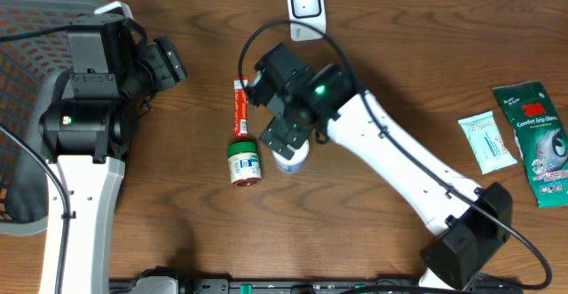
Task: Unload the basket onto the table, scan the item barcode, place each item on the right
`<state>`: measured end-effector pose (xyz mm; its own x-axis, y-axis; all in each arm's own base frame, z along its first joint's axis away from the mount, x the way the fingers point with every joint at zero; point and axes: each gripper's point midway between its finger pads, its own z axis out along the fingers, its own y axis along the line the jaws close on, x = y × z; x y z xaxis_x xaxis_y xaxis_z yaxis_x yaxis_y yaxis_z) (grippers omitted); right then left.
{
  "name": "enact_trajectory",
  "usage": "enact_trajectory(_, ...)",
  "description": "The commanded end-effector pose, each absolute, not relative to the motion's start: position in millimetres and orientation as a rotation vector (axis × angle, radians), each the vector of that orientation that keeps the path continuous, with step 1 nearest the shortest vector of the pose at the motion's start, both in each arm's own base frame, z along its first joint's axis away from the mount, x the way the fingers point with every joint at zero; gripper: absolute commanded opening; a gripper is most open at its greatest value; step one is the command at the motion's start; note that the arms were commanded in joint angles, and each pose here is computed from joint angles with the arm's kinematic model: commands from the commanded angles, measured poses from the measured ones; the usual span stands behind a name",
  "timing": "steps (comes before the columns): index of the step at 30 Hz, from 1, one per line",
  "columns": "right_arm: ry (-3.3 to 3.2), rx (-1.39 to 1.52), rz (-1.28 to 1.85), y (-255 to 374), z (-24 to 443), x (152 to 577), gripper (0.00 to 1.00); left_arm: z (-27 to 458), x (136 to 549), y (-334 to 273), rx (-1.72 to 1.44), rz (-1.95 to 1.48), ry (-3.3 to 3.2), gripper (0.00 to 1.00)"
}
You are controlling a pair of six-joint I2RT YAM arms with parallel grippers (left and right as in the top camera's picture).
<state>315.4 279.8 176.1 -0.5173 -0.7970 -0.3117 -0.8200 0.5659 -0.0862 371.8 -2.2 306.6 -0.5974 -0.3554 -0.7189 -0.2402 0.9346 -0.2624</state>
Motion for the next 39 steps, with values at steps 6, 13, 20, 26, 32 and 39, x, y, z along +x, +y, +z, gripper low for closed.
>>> enact_trajectory(6,2.351,-1.659,0.146,297.6,144.6,322.0,0.99,307.8,371.9,-0.9,-0.409,-0.167,2.237,0.82)
enact_trajectory(13,2.315,-1.941,0.117,310.4,82.9,309.8,0.99,307.8,371.9,-0.9,-0.409,-0.167,2.237,0.82)
enact_trajectory(20,2.366,-1.988,-0.072,292.2,70.4,309.3,0.88,307.8,371.9,-0.9,-0.409,-0.167,2.237,0.82)
enact_trajectory(26,2.474,-1.937,-0.087,283.6,70.4,298.7,0.78,307.8,371.9,-0.9,-0.409,-0.167,2.237,0.82)
enact_trajectory(32,2.626,-1.861,-0.111,269.6,71.6,284.5,0.80,307.8,371.9,-0.9,-0.409,-0.167,2.237,0.82)
enact_trajectory(39,2.850,-1.630,-0.157,255.0,74.0,272.6,0.83,307.8,371.9,-0.8,-0.409,-0.166,2.237,0.82)
